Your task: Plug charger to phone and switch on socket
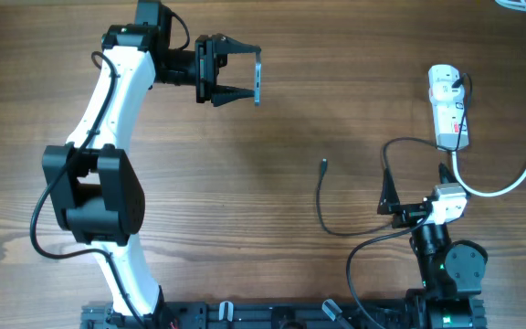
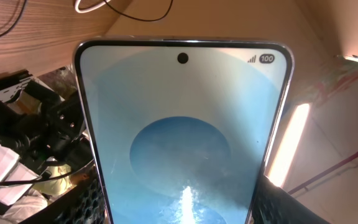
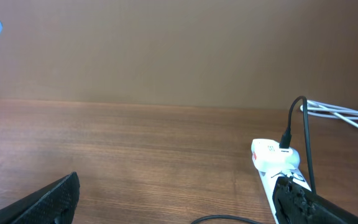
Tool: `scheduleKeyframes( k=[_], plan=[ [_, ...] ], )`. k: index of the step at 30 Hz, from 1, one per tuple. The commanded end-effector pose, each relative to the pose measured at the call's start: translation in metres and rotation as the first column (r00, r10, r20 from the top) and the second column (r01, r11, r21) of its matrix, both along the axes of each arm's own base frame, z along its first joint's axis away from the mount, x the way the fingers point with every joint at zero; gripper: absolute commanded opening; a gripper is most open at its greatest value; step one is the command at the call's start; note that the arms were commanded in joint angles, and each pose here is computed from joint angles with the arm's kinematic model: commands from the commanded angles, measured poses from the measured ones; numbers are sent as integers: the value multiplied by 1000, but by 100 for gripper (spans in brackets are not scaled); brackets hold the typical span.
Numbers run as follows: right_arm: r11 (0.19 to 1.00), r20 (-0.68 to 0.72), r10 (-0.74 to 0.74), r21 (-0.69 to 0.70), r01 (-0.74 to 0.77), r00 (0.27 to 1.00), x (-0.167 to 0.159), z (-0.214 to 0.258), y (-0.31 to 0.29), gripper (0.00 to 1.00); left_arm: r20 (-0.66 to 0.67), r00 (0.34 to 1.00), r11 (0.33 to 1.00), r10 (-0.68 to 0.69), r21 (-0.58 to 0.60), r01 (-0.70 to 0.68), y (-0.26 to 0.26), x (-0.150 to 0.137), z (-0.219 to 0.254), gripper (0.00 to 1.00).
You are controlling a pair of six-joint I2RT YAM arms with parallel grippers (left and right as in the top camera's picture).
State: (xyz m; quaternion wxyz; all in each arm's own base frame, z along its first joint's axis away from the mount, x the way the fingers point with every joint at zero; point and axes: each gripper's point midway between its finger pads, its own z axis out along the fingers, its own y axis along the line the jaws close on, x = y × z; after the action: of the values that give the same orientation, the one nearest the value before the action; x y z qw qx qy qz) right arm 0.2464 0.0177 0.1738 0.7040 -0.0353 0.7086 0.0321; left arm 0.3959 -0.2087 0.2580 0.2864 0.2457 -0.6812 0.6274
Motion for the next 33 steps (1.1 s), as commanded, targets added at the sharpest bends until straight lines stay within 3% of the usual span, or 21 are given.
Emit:
scheduleKeyframes(
  k=[1,4,5,6,8,10,14,16,18,20,22,23,25,27,28,30,33],
  plan=[
    [1000,5,-8,8,8,1000,0,1,-1,100,39,999,998,-13,-58,15,-1,-6,20,60],
    [999,6,26,31,-26,1000,-1,2,5,100,38,999,998,-12,-58,15,0,-6,20,60],
    [972,6,155,176,-153,988,-5,5,27,100,39,999,998,-13,-58,16,-1,-6,20,60],
    [947,0,193,263,-187,981,-7,6,33,100,38,999,998,-13,-58,16,-1,-6,20,60],
    [855,-22,201,491,-165,979,-7,6,33,100,33,999,998,-13,-57,15,-1,-6,20,60],
    [647,-34,263,747,-150,964,-9,9,40,100,19,1000,998,-13,-56,14,-1,-6,20,60],
    [630,19,493,681,-372,870,-32,31,79,100,17,1000,998,-13,-56,14,-1,-6,20,59],
    [645,52,511,636,-423,858,-42,64,82,99,5,1000,998,-11,-55,11,0,-6,20,59],
    [718,20,491,557,-418,871,-50,93,80,99,-5,1000,998,-11,-54,10,0,-6,20,59],
    [816,-180,387,524,-245,904,-47,102,63,100,-5,1000,998,-13,-54,13,-1,-6,20,59],
    [853,-375,289,519,-59,881,-38,106,48,100,-4,1000,998,-14,-54,14,-1,-6,20,59],
    [848,-444,289,529,-12,848,-32,110,48,100,-4,1000,998,-13,-55,13,-1,-6,20,59],
    [770,-497,421,638,-10,759,-27,107,70,100,-4,1000,998,-13,-55,13,-1,-6,20,60],
    [677,-408,649,695,-242,643,-26,124,107,99,-3,1000,998,-14,-55,14,-1,-6,20,59],
    [669,-419,657,708,-227,627,-23,124,109,99,-3,1000,998,-14,-55,14,-1,-6,20,60],
    [712,-501,637,674,-196,586,-20,125,114,99,-2,1000,998,-14,-55,14,-1,-6,20,60],
    [902,-745,391,427,-63,540,-12,125,109,99,-3,1000,998,-18,-55,18,-3,-7,20,58]
  ],
)
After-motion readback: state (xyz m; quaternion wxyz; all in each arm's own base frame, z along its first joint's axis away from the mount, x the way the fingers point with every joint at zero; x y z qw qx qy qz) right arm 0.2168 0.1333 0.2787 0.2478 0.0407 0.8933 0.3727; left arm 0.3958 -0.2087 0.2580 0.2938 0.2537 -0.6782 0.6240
